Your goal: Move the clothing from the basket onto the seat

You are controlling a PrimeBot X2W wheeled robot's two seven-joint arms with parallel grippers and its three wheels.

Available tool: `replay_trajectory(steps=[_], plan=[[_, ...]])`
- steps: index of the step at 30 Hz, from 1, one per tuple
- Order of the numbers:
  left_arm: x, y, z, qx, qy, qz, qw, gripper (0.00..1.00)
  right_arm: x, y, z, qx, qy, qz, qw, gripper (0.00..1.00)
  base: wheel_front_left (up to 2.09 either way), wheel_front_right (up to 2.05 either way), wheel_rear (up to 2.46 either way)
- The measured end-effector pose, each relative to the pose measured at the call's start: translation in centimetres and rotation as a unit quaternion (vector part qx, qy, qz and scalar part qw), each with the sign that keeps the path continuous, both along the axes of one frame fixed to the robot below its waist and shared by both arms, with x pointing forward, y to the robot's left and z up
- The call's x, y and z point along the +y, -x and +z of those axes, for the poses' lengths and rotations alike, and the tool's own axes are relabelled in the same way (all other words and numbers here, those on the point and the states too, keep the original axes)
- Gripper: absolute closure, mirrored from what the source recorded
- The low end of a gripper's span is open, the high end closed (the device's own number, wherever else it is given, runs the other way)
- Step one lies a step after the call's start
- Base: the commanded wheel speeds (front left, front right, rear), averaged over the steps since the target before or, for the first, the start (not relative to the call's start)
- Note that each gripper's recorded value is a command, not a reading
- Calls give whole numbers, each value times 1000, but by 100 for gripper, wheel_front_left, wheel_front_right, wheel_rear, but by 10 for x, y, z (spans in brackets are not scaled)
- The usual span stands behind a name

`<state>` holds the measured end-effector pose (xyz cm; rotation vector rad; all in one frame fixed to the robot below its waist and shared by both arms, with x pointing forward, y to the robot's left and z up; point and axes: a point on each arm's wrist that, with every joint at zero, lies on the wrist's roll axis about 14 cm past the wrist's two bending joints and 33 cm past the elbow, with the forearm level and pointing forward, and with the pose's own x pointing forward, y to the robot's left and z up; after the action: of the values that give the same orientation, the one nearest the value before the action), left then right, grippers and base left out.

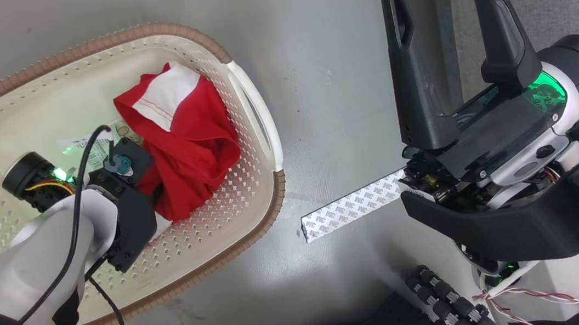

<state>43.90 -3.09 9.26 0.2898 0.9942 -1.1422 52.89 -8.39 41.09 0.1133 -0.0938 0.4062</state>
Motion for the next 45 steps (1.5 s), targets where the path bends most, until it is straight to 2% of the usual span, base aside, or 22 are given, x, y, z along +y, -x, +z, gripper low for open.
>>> replay_trajectory(steps=[14,15,16,23,28,32,38,45], plan=[[-13,14,-1,12,22,-4,1000,0,4,1,-10,9,-1,6,1000,0,0,0,0],[-13,13,0,9,24,-4,1000,64,5,1,-10,9,-2,7,1000,0,0,0,0],[-14,12,1,6,28,-3,1000,100,5,0,-10,9,-2,7,1000,0,0,0,0],[-14,-6,19,-34,62,9,997,100,8,-1,-5,3,-3,10,1000,0,0,0,0],[-6,-26,40,-76,94,44,992,100,7,-2,8,-11,-3,7,1000,0,0,0,0],[11,-34,53,-102,99,83,986,100,7,0,19,-21,-1,6,1000,0,0,0,0],[25,-37,86,-131,109,135,976,100,7,5,36,-31,2,0,1000,0,0,0,0],[30,-41,151,-179,150,188,954,100,12,19,49,-26,5,3,1000,0,0,0,0]])
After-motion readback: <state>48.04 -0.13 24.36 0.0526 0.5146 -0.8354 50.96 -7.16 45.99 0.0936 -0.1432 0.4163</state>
